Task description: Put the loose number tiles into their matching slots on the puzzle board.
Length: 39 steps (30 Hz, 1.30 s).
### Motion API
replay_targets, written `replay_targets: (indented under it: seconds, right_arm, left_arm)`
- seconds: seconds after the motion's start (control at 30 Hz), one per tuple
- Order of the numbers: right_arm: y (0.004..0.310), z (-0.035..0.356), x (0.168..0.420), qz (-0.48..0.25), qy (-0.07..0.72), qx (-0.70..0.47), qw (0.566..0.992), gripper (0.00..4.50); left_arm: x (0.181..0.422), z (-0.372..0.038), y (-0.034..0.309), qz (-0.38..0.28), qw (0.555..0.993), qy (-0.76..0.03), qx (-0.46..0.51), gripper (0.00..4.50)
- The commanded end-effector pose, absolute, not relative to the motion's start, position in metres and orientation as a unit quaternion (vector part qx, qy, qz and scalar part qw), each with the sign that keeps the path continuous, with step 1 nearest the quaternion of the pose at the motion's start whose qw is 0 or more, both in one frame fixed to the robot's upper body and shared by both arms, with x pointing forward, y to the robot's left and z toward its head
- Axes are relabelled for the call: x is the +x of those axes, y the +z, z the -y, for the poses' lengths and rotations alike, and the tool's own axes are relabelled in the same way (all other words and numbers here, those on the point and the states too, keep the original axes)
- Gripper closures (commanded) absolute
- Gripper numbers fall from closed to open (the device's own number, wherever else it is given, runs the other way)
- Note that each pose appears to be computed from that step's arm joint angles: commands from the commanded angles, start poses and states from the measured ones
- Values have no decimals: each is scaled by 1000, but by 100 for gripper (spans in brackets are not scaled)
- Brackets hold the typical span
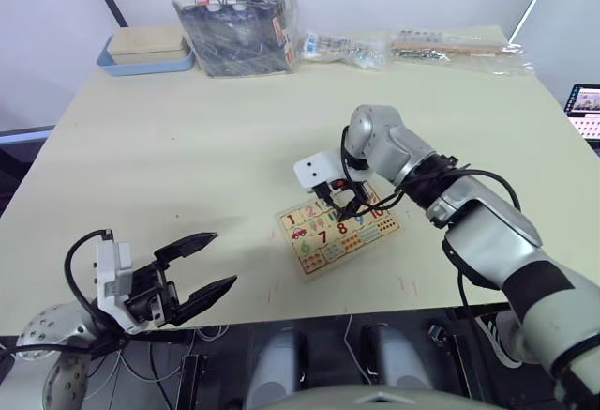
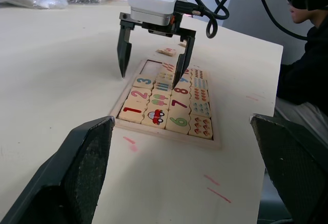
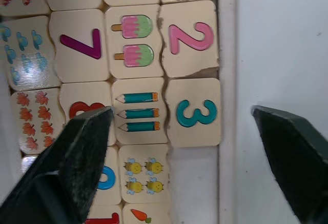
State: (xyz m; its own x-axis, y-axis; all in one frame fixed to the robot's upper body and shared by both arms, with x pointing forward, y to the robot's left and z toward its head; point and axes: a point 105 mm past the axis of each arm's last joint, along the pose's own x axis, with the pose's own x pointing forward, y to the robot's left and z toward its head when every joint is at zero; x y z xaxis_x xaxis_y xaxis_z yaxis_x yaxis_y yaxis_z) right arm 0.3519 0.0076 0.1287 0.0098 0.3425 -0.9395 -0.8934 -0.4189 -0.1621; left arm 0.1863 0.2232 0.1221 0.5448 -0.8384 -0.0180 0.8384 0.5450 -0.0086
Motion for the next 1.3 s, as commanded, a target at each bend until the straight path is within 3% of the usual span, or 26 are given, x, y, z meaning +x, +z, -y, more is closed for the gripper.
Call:
replay_targets:
  seconds: [0.03, 0.33, 0.63, 0.8, 0.9, 0.93, 1.3]
  right_arm:
    - [142, -12, 348, -237, 672, -500, 491, 7]
    - [175, -6, 336, -166, 733, -318, 578, 7]
    - [169, 3, 345, -140, 706, -278, 636, 7]
    - [164, 10, 352, -146, 695, -273, 649, 229]
    - [162, 10, 354, -148, 692, -275, 651, 408]
    - [160, 10, 356, -148, 689, -282, 651, 431]
    - [146, 5, 369, -152, 669, -332, 648, 446]
  left_arm:
    - [184, -223, 135, 14, 879, -477, 20, 0]
    - [185, -224, 136, 18, 882, -471, 20, 0]
    - [191, -226, 139, 22, 882, -470, 24, 0]
    - [195, -225, 141, 25, 880, -473, 25, 0]
    - [196, -224, 141, 26, 880, -474, 25, 0]
    - [196, -224, 141, 26, 880, -474, 25, 0]
    - [194, -225, 141, 27, 883, -468, 28, 0]
